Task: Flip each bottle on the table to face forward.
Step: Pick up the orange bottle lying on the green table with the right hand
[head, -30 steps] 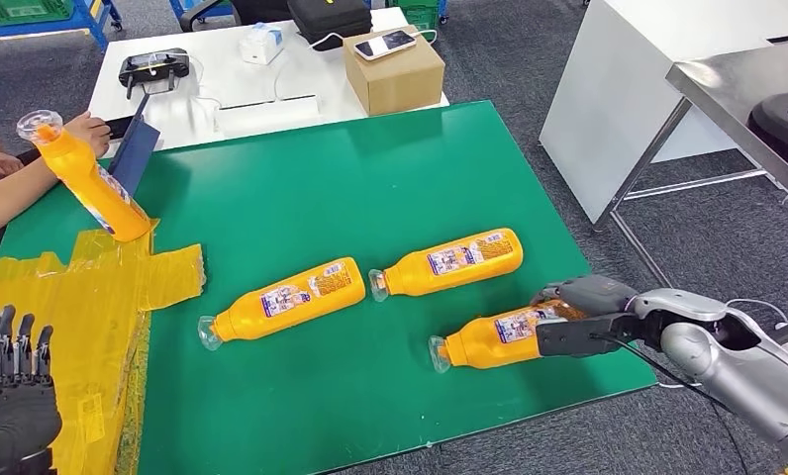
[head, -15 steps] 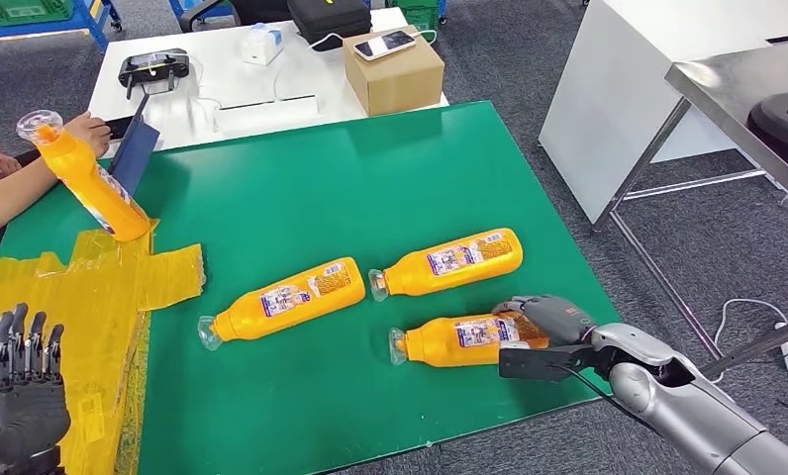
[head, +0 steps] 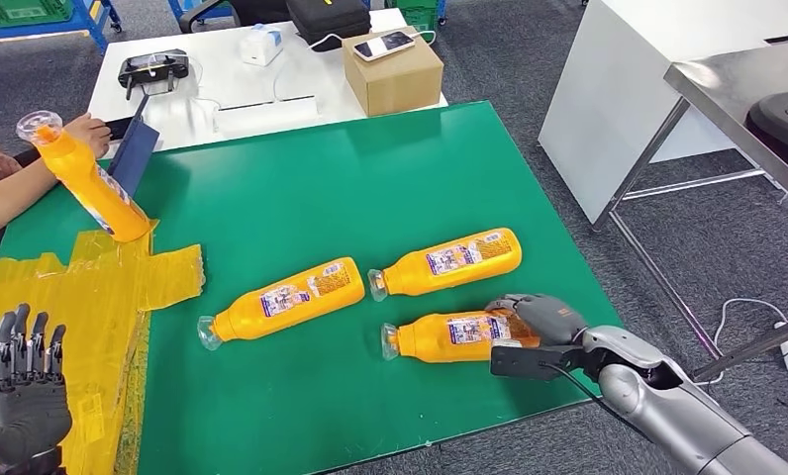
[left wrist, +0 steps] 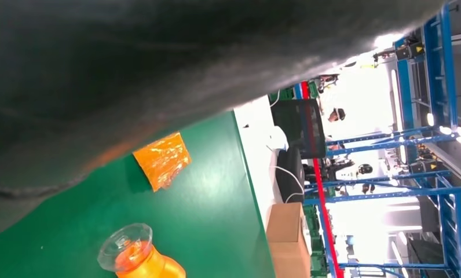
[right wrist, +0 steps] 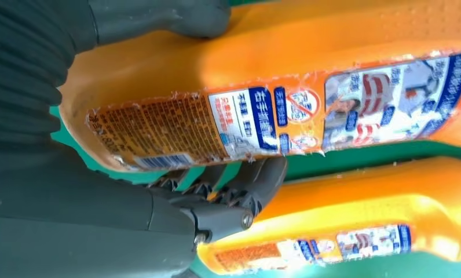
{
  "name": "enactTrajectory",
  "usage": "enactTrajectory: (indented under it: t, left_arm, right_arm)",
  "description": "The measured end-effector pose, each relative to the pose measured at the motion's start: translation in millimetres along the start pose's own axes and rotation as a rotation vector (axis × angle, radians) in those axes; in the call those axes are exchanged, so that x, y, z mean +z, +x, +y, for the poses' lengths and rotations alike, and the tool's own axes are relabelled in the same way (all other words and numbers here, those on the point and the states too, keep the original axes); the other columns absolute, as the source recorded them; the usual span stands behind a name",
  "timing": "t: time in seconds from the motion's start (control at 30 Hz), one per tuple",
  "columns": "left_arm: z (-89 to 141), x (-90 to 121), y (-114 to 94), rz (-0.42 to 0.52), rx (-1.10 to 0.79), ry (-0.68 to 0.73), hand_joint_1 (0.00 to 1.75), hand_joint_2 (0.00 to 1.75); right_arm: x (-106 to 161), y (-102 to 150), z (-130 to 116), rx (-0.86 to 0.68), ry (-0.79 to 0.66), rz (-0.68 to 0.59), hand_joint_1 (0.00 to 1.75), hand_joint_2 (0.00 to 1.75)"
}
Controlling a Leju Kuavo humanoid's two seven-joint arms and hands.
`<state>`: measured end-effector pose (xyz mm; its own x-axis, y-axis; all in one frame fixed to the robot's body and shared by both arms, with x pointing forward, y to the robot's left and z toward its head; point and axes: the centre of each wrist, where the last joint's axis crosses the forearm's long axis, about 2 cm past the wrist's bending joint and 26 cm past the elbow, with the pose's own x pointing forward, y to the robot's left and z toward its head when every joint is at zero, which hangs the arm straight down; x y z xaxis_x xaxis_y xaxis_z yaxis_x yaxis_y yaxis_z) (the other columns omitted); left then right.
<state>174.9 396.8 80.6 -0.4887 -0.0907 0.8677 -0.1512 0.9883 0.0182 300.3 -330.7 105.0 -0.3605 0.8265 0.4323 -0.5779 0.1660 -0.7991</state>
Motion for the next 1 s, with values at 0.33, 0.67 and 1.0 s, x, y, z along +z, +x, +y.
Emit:
enactTrajectory:
  t: [0.33,0.67,1.0]
  left_arm:
    - [0.6,3.6,0.1,0.008,0.006,-0.004,0.0,0.0]
    - [2.3,8.2,0.4,0.016,0.009,0.003,0.0,0.0]
    - [1.8,10.8,1.8,0.015,0.018,0.009,0.0,0.0]
  right_arm:
    - [-9.1,26.3,23.5,-0.184,-0.145,-0.162,1.75,1.75]
    - [-16.7,58.8,30.9,-0.293,-0.245,-0.261,1.75,1.75]
    - [-19.0,83.3,33.9,-0.362,-0.33,-0.36,1.75,1.75]
